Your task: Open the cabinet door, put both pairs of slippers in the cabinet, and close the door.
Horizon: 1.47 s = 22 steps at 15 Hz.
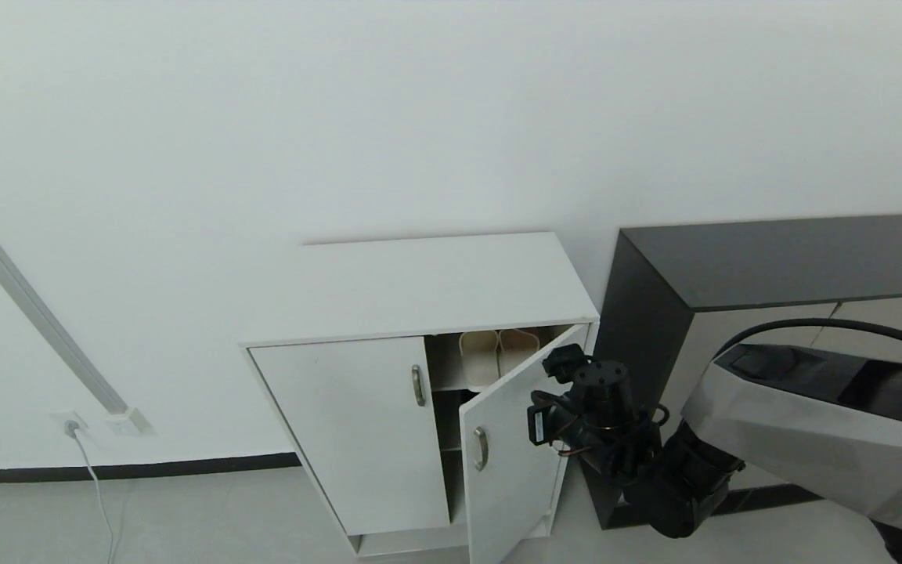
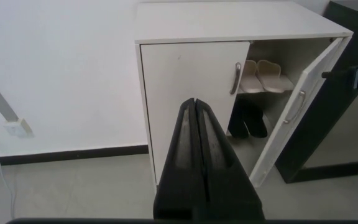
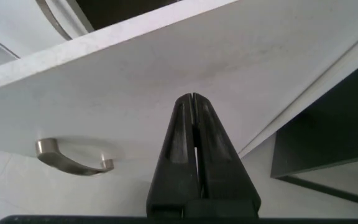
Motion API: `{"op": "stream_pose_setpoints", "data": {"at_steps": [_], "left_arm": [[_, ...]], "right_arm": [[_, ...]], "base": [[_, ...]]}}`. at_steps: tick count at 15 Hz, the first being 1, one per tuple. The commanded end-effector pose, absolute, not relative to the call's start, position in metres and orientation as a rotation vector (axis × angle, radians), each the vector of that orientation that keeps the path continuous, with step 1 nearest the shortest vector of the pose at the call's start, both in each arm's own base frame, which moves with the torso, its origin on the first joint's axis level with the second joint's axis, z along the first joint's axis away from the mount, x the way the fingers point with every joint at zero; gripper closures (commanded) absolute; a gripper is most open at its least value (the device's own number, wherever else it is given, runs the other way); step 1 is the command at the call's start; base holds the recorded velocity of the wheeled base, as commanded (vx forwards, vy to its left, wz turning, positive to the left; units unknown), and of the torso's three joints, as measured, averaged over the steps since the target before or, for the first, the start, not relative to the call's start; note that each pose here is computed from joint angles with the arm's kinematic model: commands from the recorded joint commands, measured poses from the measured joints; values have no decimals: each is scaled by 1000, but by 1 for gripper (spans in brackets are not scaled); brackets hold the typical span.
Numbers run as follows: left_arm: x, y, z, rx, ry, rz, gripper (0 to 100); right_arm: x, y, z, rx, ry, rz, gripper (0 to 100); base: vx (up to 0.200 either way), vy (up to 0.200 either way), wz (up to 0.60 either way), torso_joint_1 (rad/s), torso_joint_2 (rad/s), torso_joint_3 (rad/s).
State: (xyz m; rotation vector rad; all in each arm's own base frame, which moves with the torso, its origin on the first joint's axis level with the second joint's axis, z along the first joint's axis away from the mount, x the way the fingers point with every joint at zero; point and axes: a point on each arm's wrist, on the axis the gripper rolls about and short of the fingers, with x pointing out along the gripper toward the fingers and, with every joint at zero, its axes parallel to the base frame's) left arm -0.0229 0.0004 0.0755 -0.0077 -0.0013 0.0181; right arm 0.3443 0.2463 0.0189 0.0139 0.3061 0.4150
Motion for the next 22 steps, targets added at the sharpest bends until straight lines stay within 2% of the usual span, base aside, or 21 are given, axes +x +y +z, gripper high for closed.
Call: {"op": "stream_pose_setpoints", "data": {"at_steps": [1,10,22], "left_arm": [[-23,0,75,-9,0,18,100],[-23,0,75,-9,0,18,100],[-23,0,75,-9,0,18,100]], "right_arm": [[349,250,15,16,303,415,100],[373,258,27,5,280,405,100],[376,261,30,6,278,405,100]], "base": [[0,0,0,0,0,0],[0,0,0,0,0,0],[0,0,0,0,0,0]]}}
